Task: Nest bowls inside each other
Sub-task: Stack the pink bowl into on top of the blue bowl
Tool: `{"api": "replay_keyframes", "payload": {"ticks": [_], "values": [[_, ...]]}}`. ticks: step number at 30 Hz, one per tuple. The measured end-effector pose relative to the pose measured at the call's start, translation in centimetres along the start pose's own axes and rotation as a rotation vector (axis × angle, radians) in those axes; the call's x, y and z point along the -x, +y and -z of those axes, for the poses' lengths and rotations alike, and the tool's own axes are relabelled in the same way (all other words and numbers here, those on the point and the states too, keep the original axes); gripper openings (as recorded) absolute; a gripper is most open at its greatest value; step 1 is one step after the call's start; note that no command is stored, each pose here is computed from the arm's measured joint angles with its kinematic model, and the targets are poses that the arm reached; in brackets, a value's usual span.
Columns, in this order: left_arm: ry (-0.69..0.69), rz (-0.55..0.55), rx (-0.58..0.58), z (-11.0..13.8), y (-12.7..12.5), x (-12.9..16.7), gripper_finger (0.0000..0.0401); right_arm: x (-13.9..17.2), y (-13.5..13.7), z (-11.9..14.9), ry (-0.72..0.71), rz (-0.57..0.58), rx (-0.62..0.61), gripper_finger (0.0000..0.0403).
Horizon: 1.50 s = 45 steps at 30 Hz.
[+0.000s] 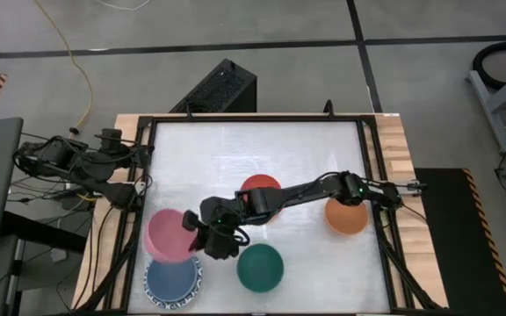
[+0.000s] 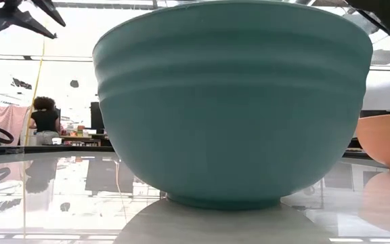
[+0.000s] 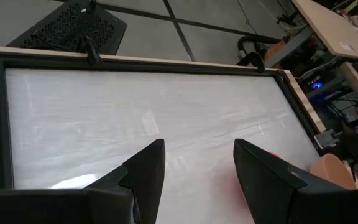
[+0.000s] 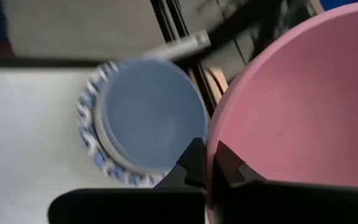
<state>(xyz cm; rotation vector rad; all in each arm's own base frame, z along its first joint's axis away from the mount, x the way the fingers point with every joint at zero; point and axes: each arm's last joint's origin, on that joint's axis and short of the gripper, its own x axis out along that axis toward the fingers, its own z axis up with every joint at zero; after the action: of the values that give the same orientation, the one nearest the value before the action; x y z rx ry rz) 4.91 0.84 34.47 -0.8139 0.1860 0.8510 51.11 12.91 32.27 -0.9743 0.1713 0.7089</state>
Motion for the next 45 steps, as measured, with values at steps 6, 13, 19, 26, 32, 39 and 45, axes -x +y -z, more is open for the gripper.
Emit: {"api": "replay_keyframes", "payload": {"ticks": [6,13,19,26,32,39,45], "values": [[0.000,0.000,0.020,0.0,0.0,0.0,0.0180,-0.8,1.0,-1.2,-0.147,-0.066,0.049,0.0009],[-0.014,-0.003,0.024,0.0,0.0,0.0,0.0180,-2.0,2.1,-1.6,-0.206,-0.094,0.107,0.0009],[-0.022,-0.006,0.024,-0.1,0.0,0.0,0.0180,-4.3,3.4,0.0,-0.193,-0.107,0.139,0.0009],[-0.018,-0.016,0.015,0.3,0.1,-0.3,0.0180,-6.3,4.7,1.4,-0.137,-0.114,0.116,0.0009],[-0.012,-0.032,0.001,0.9,0.3,-0.7,0.0180,-7.2,5.4,2.7,-0.086,-0.133,0.095,0.0009],[-0.021,-0.033,0.003,0.9,0.3,-0.7,0.0180,-8.1,6.5,4.1,0.008,-0.165,0.074,0.0009],[-0.024,-0.034,0.004,0.8,0.3,-0.7,0.0180,-7.9,6.1,3.8,0.013,-0.129,0.085,0.0034]]}}
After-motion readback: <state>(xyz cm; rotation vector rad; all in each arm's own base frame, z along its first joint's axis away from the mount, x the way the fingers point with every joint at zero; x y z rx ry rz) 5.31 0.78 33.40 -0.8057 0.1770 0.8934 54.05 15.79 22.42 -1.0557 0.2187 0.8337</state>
